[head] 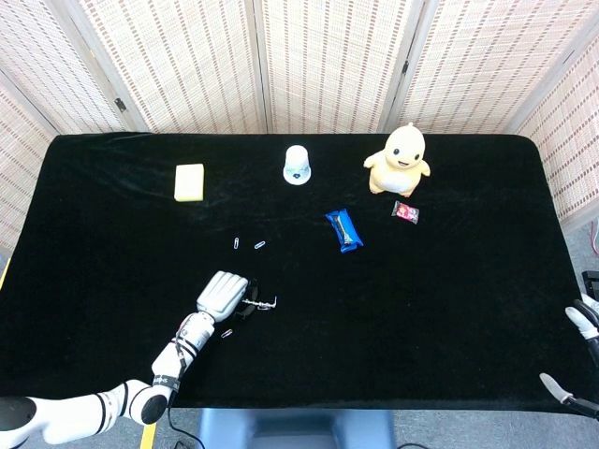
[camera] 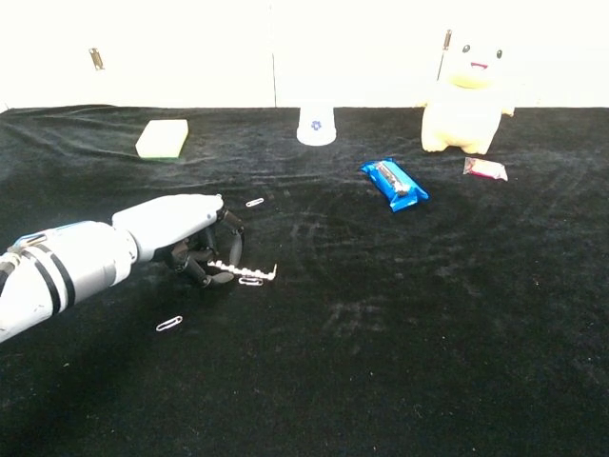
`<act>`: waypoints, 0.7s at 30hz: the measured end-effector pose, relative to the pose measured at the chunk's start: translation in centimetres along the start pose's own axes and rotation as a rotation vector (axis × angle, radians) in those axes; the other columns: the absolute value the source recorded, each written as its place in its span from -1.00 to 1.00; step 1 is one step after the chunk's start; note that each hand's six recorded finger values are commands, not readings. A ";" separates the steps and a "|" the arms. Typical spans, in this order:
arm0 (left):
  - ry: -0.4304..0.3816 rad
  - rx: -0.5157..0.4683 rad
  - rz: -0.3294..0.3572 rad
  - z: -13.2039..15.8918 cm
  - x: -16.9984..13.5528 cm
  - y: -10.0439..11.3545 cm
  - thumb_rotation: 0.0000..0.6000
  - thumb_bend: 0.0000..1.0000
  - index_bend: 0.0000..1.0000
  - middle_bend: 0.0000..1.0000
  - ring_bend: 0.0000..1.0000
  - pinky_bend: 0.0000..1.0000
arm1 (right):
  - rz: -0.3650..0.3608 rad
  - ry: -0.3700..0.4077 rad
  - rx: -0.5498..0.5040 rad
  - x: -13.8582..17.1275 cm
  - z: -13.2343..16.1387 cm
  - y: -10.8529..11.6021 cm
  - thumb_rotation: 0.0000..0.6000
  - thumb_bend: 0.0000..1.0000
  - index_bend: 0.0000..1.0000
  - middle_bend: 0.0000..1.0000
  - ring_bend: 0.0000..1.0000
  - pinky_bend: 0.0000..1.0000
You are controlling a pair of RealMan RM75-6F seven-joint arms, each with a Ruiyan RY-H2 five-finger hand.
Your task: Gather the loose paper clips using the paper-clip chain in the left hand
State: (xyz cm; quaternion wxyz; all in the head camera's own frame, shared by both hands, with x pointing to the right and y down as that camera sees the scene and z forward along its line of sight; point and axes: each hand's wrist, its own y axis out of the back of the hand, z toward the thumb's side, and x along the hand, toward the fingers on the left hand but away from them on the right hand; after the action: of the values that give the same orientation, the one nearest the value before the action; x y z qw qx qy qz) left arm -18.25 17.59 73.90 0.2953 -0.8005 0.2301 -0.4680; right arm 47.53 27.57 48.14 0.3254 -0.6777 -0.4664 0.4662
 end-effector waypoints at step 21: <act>0.074 0.002 0.055 -2.3 -6.7 0.5 1.00 -0.15 0.50 1.00 1.00 1.00 | 0.061 0.020 0.023 -1.1 0.6 -1.4 1.00 -0.53 -0.96 -0.86 -0.81 -1.00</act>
State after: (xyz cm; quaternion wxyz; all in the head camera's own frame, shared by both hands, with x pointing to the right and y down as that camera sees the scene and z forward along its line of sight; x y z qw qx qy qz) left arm -23.44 20.98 70.33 0.3003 -0.7758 0.2623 -0.4891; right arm 46.37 27.03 49.47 0.3237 -0.6924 -0.4369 0.4743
